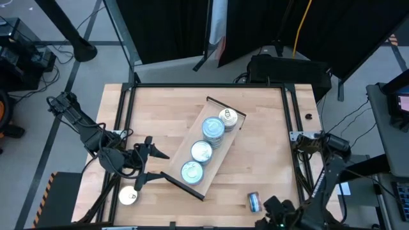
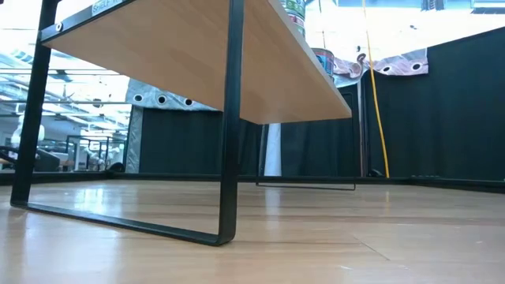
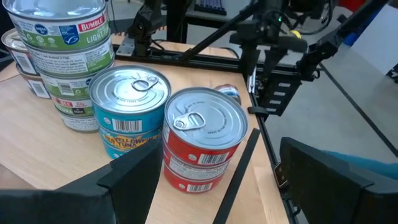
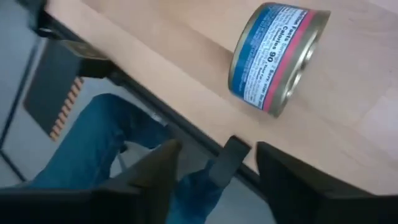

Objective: Stack canned seafood by type on shelf
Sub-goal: Stack the blue-pink tuna can on top of the other blue-pink tuna can on the shelf

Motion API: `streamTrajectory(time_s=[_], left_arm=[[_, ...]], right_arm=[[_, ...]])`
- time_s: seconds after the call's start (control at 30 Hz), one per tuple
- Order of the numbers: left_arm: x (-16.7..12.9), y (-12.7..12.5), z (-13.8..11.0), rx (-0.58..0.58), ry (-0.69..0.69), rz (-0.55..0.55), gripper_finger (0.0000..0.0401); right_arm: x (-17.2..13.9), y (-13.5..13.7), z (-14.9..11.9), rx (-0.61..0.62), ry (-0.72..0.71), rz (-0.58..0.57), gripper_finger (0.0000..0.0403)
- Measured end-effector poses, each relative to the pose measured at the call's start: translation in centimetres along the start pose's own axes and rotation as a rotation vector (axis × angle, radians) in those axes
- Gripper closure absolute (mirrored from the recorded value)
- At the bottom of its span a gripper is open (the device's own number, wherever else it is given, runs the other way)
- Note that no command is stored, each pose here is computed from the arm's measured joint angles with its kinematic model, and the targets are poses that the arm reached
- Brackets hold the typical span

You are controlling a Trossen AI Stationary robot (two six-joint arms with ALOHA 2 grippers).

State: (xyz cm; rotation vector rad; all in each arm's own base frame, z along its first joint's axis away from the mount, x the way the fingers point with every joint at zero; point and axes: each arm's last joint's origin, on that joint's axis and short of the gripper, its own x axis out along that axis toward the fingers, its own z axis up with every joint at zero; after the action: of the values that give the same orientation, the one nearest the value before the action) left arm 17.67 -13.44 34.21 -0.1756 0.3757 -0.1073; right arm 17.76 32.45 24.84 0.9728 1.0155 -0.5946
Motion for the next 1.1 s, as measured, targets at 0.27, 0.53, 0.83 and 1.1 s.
streamTrajectory(time_s=[0.27, 0.53, 0.83, 1.1], left_arm=[[0.0, 0.0, 0.0, 0.002, 0.003, 0.001, 0.008], [0.0, 0.0, 0.0, 0.024, 0.005, 0.002, 0.008], [0.0, 0.1, -0.1, 0.032, 0.011, 0.005, 0.008], [0.0, 0.2, -0.4, 0.041, 0.035, 0.016, 0.008]], right_arm=[[1.7, 0.1, 1.2, 0.008, -0.024, -0.119, 0.0051], [3.5, 0.3, 3.6, 0.019, -0.104, -0.241, 0.0014], [7.9, 0.7, 4.7, -0.019, -0.034, -0.409, 0.0023], [9.0, 0.4, 4.7, -0.052, -0.031, -0.466, 0.0076]])
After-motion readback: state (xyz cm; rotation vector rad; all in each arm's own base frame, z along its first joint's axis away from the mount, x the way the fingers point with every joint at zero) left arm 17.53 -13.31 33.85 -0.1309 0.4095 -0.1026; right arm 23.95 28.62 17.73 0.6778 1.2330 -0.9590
